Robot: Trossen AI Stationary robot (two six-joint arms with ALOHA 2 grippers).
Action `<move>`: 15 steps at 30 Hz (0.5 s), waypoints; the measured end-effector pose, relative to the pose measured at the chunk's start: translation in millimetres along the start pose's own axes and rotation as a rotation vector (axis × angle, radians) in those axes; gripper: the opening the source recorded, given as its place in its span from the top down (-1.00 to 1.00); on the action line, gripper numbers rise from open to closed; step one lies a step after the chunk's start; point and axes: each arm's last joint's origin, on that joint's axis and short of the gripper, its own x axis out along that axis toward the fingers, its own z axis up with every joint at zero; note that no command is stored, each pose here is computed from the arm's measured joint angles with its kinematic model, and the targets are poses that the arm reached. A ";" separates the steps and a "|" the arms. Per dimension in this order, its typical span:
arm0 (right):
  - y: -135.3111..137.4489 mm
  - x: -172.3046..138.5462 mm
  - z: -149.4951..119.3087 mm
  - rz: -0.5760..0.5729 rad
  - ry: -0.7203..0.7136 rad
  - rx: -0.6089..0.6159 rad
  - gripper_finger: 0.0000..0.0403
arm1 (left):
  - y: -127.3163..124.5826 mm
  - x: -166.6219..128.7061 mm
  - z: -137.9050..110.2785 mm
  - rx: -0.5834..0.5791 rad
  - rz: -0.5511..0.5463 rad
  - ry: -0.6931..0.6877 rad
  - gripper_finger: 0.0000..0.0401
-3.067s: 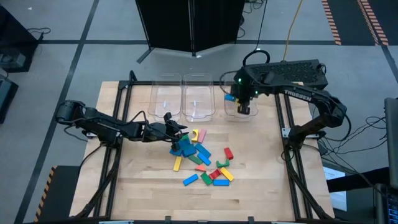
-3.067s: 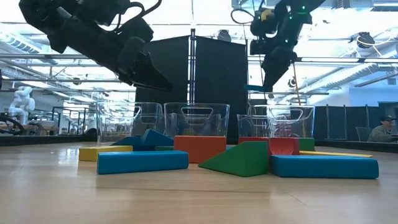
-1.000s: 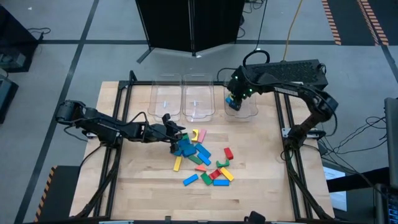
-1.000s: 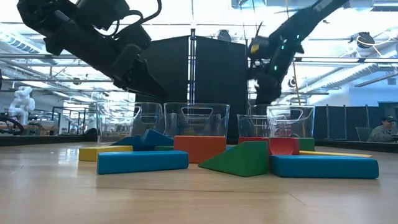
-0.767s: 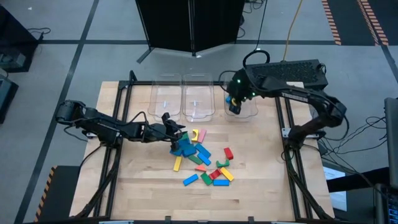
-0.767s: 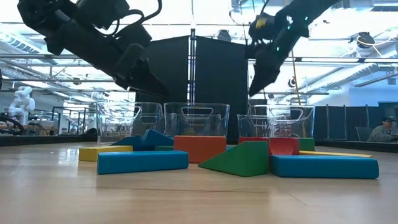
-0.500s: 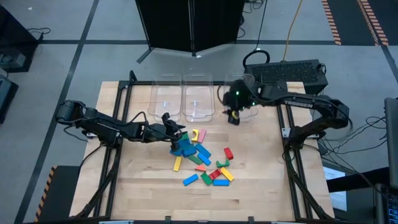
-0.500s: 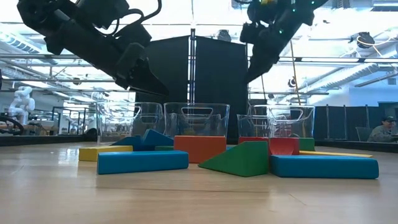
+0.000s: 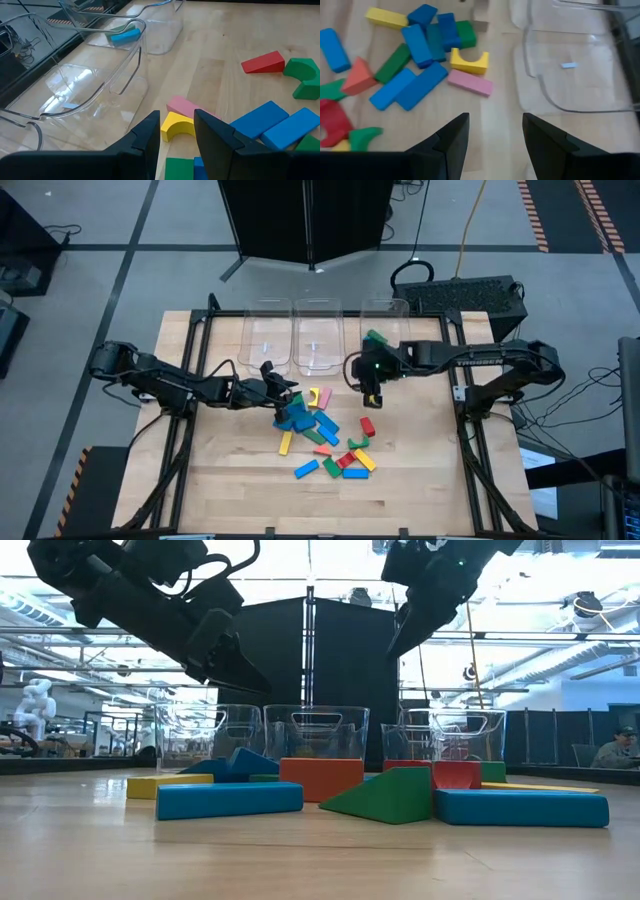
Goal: Sort blocks by size
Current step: Put the yellow rectangular block into the right transparent bin
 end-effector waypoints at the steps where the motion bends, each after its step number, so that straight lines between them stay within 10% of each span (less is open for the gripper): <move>1: 4.2 0.3 0.0 0.009 0.003 0.001 0.13 | 0.0 0.0 0.0 0.000 0.000 0.000 0.39; 15: 75.6 4.7 -20.3 0.143 0.072 0.146 0.13 | 0.0 0.0 -0.1 0.000 0.000 0.000 0.39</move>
